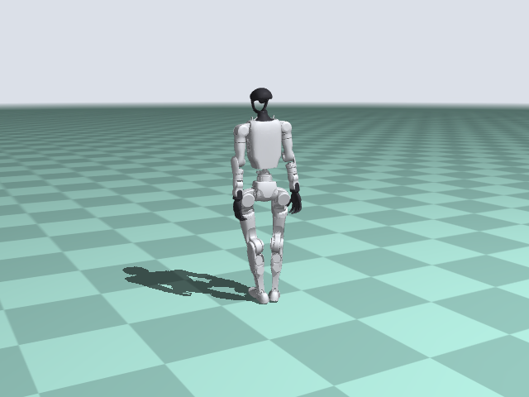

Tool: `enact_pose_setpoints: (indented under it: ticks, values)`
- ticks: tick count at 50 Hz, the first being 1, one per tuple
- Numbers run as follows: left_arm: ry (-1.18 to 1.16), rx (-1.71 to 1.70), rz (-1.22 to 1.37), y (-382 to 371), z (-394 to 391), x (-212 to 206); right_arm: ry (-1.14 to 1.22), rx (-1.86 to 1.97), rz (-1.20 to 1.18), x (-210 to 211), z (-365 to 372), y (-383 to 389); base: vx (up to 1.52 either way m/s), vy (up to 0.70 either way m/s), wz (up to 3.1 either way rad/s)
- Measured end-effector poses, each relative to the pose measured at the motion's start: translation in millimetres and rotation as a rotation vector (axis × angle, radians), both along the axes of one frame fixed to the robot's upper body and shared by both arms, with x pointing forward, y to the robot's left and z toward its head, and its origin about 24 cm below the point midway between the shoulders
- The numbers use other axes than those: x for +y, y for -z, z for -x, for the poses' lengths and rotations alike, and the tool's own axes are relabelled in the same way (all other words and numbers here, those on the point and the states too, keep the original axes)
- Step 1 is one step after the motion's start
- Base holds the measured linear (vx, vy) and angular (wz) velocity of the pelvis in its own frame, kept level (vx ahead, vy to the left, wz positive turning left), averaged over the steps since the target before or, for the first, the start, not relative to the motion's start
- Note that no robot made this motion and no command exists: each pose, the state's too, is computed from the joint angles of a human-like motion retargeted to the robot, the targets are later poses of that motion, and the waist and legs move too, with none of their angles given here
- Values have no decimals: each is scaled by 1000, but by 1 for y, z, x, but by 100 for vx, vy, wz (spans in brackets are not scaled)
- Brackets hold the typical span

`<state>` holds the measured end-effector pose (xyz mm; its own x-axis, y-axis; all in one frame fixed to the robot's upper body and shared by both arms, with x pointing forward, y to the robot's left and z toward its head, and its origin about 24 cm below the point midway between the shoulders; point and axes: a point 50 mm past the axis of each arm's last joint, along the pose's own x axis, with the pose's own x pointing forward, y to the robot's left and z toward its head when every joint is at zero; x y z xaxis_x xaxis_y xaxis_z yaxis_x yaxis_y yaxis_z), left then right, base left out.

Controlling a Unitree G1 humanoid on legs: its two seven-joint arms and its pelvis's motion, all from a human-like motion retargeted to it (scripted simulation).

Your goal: Upper body actions

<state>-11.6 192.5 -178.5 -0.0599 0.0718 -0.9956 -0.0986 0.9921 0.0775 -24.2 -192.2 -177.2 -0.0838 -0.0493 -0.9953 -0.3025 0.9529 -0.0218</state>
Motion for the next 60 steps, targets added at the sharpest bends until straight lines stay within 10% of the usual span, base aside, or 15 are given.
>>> enact_pose_setpoints:
  ticks: [60]
  values:
    - [44, 2, -61, -2, -2, 14, -189, -309, -39, 9, -94, -2, -17, 3, -91]
